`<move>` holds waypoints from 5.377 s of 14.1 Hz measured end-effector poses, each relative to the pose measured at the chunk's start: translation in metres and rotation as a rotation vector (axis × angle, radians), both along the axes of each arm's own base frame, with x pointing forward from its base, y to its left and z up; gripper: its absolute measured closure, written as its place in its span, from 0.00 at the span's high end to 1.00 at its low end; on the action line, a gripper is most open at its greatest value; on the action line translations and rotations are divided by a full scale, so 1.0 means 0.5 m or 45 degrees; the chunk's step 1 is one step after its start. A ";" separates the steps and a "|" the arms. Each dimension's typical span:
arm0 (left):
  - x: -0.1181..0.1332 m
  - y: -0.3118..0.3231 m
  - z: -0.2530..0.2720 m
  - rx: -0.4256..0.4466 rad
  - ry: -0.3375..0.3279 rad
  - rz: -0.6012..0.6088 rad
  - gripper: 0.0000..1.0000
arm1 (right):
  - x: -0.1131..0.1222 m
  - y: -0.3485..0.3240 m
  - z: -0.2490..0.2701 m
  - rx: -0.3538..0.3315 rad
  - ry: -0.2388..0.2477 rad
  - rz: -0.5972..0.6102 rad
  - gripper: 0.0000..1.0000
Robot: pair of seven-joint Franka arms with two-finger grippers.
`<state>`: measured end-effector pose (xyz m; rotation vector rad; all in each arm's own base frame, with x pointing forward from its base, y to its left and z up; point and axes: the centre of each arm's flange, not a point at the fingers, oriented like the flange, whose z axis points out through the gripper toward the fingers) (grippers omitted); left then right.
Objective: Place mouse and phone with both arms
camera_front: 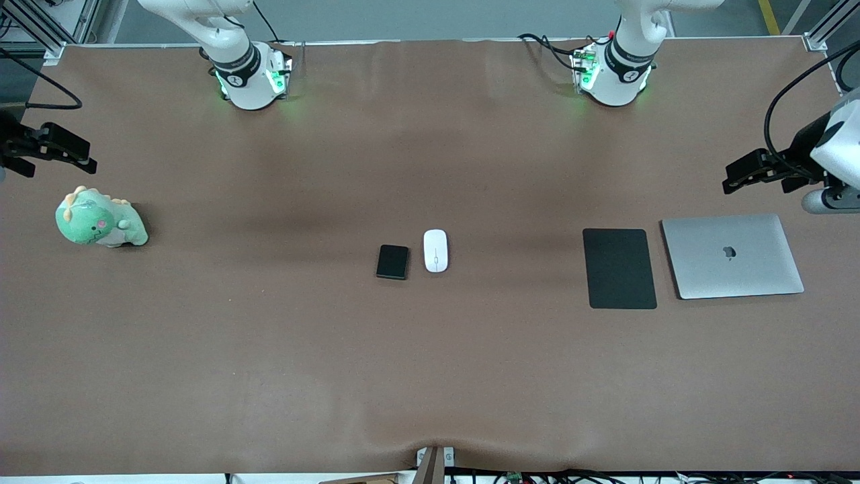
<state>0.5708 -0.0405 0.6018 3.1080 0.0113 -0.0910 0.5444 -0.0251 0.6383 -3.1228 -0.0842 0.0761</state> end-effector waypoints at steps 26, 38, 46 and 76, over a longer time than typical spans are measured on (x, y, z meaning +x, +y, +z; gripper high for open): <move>-0.146 -0.996 -0.605 0.061 -0.128 0.091 1.00 | 0.101 0.017 -0.150 0.028 0.100 0.016 1.00; -0.146 -0.993 -0.838 0.085 -0.096 0.034 1.00 | 0.148 0.056 -0.290 0.095 0.237 0.042 1.00; -0.140 -0.999 -0.839 0.057 -0.096 0.050 0.62 | 0.164 0.118 -0.326 0.123 0.244 0.093 1.00; 0.053 0.013 -0.066 0.012 0.169 0.228 0.62 | 0.080 0.742 -0.753 0.097 0.137 -0.202 1.00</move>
